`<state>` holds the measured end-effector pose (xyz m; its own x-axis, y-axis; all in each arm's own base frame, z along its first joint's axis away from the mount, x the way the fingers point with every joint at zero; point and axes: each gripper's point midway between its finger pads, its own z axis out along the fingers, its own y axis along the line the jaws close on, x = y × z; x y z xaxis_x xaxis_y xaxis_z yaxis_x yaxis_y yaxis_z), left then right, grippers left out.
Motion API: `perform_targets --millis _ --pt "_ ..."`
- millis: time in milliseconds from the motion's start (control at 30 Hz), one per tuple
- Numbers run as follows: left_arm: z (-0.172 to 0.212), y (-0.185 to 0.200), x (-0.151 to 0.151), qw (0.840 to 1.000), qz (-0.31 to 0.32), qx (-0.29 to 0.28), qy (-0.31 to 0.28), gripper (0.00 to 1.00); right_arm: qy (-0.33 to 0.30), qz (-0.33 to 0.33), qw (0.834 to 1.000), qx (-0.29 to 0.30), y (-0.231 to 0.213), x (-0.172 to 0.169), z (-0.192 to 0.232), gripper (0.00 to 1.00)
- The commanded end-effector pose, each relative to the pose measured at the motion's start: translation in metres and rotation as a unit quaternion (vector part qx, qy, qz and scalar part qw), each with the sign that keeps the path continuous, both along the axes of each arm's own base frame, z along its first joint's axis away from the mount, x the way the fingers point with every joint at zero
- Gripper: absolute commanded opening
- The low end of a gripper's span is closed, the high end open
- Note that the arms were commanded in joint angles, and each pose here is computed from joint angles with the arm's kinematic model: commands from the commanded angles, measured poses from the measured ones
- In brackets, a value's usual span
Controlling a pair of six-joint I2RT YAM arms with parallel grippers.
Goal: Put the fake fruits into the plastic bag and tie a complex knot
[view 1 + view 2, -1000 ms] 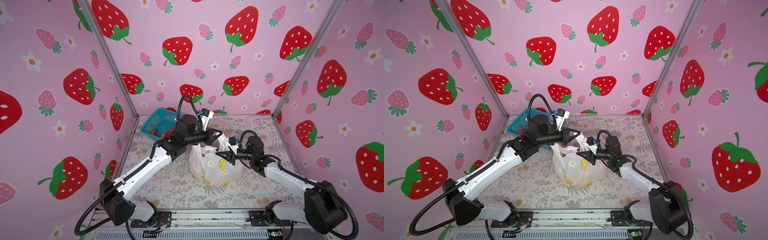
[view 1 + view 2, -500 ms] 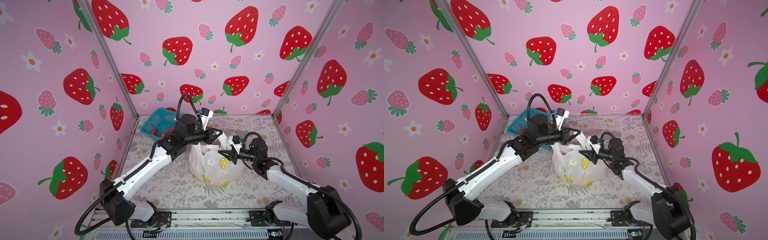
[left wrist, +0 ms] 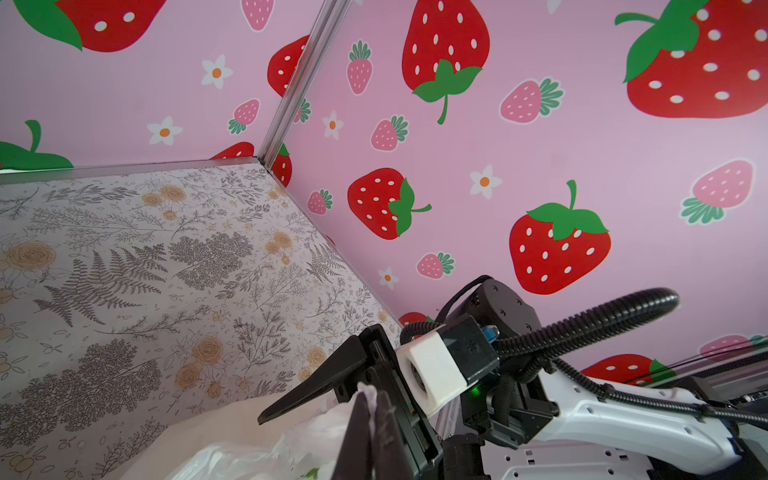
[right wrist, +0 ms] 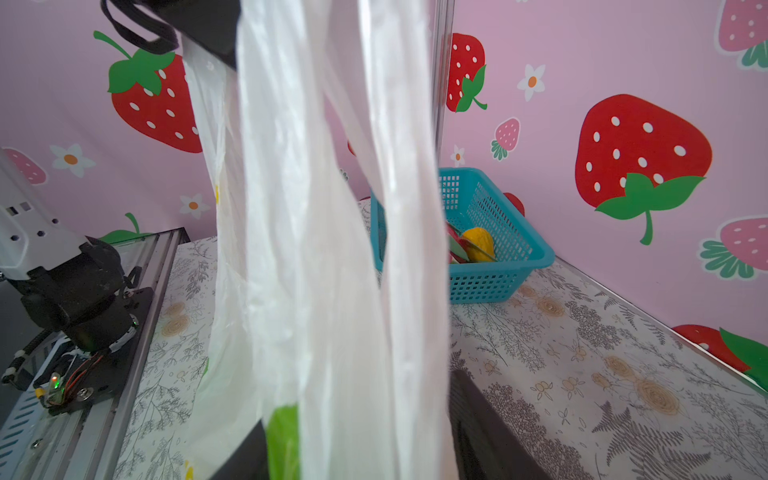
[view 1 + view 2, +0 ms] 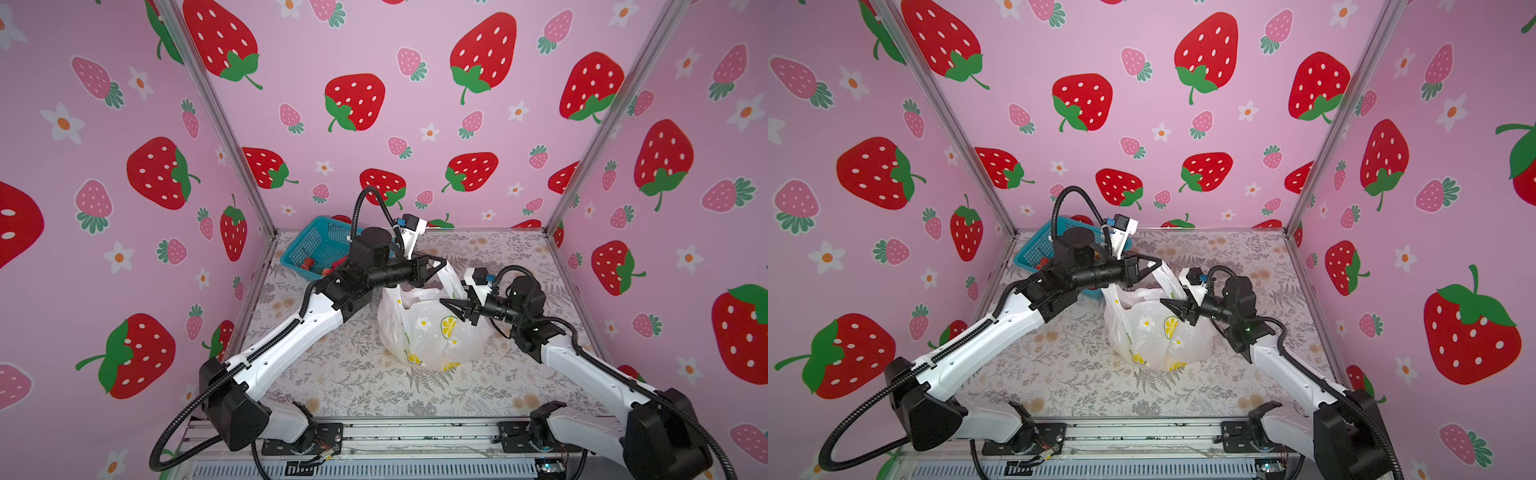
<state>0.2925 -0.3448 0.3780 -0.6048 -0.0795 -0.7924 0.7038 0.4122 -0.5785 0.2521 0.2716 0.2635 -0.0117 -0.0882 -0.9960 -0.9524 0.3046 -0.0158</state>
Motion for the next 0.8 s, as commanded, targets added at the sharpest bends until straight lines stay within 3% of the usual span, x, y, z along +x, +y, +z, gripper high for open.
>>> perform_targets --millis 0,233,433,633,700,767 --pt "0.025 0.002 -0.002 0.999 -0.005 -0.023 -0.025 0.00 -0.034 0.000 0.999 0.011 -0.002 0.001 0.025 0.53" --pt "0.023 0.002 -0.002 0.999 -0.005 -0.020 -0.024 0.00 -0.032 0.019 0.999 0.015 -0.002 -0.001 0.029 0.46" --pt "0.023 0.002 -0.002 0.999 -0.005 -0.019 -0.025 0.00 -0.031 0.042 0.998 0.019 -0.003 -0.010 0.036 0.60" --pt "0.021 0.001 -0.002 1.000 -0.005 -0.019 -0.023 0.00 -0.028 0.056 0.998 0.027 -0.008 -0.014 0.044 0.64" --pt "0.022 0.001 -0.002 1.000 -0.005 -0.019 -0.022 0.00 -0.025 0.057 0.998 0.026 -0.008 -0.013 0.042 0.62" --pt "0.022 0.001 -0.002 1.000 -0.005 -0.020 -0.023 0.00 -0.021 0.058 0.998 0.025 -0.008 -0.011 0.041 0.54"
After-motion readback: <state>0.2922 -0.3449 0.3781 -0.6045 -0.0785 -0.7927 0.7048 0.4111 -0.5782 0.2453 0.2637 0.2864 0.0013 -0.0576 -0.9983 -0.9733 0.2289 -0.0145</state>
